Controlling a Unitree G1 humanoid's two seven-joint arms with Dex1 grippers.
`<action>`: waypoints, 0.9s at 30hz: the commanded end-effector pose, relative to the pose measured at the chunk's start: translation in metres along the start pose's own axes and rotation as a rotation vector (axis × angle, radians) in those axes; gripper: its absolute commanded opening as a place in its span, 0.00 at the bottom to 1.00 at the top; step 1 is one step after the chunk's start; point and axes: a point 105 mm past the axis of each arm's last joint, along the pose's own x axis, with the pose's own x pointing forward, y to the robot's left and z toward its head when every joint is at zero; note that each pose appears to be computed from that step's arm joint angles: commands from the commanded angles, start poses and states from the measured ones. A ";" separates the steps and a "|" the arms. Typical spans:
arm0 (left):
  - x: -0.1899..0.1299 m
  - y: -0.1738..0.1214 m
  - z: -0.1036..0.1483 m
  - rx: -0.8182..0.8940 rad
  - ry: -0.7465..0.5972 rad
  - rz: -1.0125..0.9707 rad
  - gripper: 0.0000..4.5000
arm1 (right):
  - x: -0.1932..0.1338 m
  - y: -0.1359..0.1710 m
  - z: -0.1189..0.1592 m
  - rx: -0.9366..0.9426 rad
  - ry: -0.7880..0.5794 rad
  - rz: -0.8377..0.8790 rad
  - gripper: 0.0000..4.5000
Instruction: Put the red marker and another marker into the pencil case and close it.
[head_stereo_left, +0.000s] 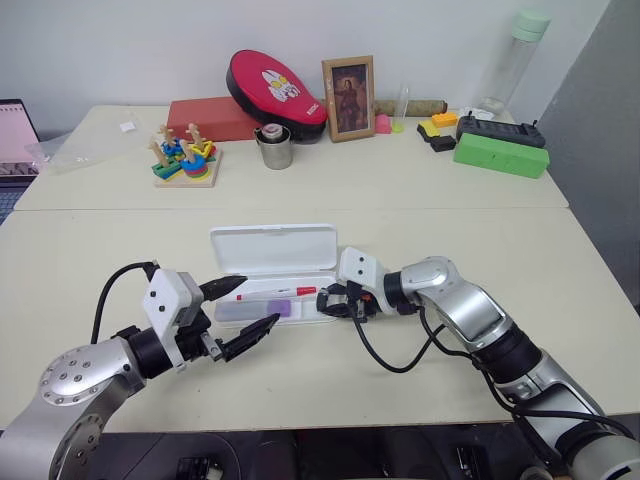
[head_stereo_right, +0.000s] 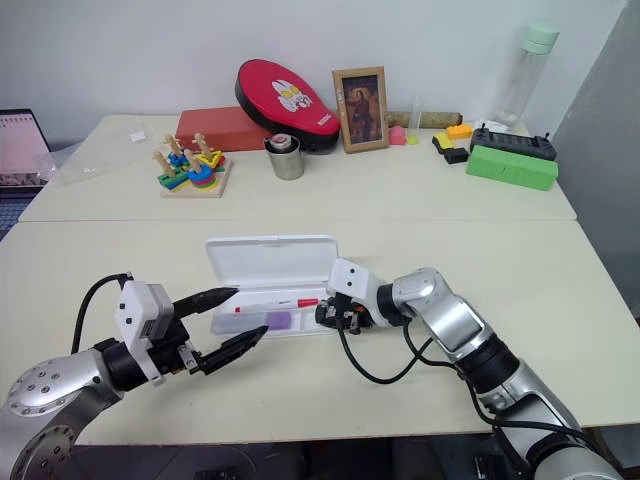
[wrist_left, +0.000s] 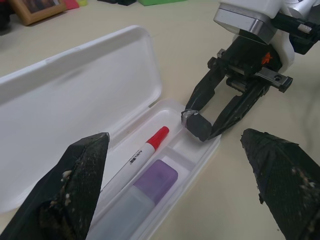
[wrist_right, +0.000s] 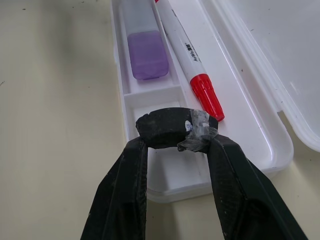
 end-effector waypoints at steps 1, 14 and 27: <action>0.002 -0.004 0.009 0.030 -0.026 -0.015 1.00 | -0.003 -0.004 0.014 -0.048 -0.033 -0.007 0.58; 0.004 0.001 0.010 0.036 -0.029 -0.004 1.00 | -0.010 -0.017 0.038 -0.078 -0.133 -0.049 0.99; 0.003 0.005 0.007 0.027 -0.036 -0.005 1.00 | -0.037 -0.045 0.022 -0.126 -0.089 -0.154 0.99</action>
